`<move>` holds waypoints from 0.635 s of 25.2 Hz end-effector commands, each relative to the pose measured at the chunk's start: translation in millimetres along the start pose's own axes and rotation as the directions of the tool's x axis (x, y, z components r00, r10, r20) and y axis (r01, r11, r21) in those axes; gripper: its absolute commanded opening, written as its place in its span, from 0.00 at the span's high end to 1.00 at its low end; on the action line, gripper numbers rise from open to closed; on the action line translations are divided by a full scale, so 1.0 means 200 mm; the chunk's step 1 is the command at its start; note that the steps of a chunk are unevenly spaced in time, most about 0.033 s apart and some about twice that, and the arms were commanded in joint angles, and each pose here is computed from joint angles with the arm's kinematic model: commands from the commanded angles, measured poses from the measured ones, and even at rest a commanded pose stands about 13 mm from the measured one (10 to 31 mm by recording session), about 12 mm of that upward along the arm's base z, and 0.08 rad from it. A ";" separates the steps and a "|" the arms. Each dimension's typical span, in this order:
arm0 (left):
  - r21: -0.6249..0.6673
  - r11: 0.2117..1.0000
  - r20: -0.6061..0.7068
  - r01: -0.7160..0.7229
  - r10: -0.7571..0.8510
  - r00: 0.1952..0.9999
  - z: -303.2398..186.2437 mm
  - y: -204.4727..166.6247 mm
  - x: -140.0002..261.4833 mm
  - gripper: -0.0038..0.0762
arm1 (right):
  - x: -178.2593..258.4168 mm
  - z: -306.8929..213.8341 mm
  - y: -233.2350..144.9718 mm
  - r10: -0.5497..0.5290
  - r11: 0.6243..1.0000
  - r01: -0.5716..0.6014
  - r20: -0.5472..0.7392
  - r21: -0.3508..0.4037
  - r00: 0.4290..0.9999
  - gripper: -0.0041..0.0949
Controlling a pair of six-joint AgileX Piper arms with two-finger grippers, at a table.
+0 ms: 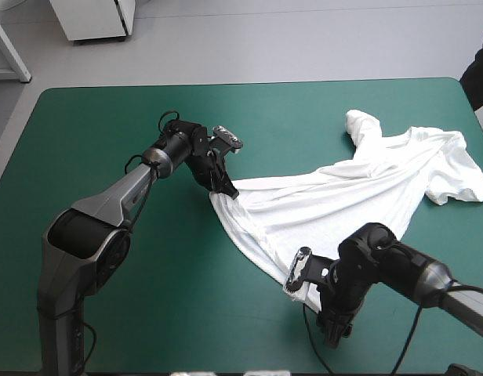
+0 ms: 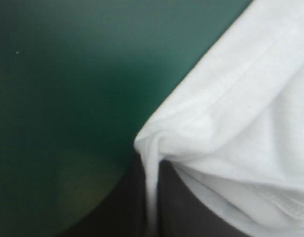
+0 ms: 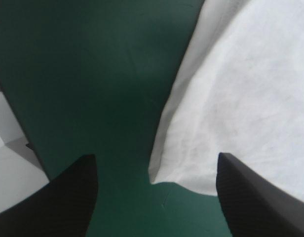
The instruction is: Fold the cloth
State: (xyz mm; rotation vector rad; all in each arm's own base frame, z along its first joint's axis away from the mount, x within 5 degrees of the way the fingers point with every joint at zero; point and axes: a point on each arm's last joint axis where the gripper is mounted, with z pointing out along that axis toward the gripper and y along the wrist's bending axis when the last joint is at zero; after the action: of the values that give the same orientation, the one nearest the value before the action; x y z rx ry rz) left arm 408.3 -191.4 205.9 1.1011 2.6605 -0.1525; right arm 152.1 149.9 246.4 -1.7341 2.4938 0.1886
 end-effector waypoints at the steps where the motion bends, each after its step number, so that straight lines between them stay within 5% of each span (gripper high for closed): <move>1: -0.004 1.000 0.011 -0.012 0.012 1.000 0.00 -0.01 -0.01 0.96 | -0.02 0.07 -0.02 -0.007 1.000 0.007 -0.033 -0.008 0.999 0.32; 8: -0.009 0.999 0.017 -0.032 0.032 0.999 0.00 -0.01 -0.01 0.96 | 0.06 0.29 -0.05 0.003 0.999 0.002 -0.117 0.041 0.993 0.38; 13: -0.009 0.999 0.017 -0.032 0.032 0.999 0.00 -0.01 -0.01 0.96 | 0.12 0.40 -0.03 0.017 1.000 -0.014 -0.150 0.022 0.989 0.76; 14: -0.009 0.999 0.017 -0.032 0.032 0.999 0.00 -0.01 -0.01 0.96 | 0.13 0.45 -0.03 0.027 1.000 -0.026 -0.173 0.006 0.985 0.92; 16: -0.011 0.999 0.017 -0.033 0.033 0.999 0.00 -0.01 -0.01 0.96 | 0.15 0.52 -0.02 0.054 0.998 -0.061 -0.203 -0.030 0.978 0.98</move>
State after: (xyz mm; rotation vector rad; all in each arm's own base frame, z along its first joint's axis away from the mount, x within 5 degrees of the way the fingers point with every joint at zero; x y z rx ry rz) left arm 409.2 -191.8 205.4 1.1271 2.6402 -0.1474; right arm 159.2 144.4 194.2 -1.7603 2.5145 0.0140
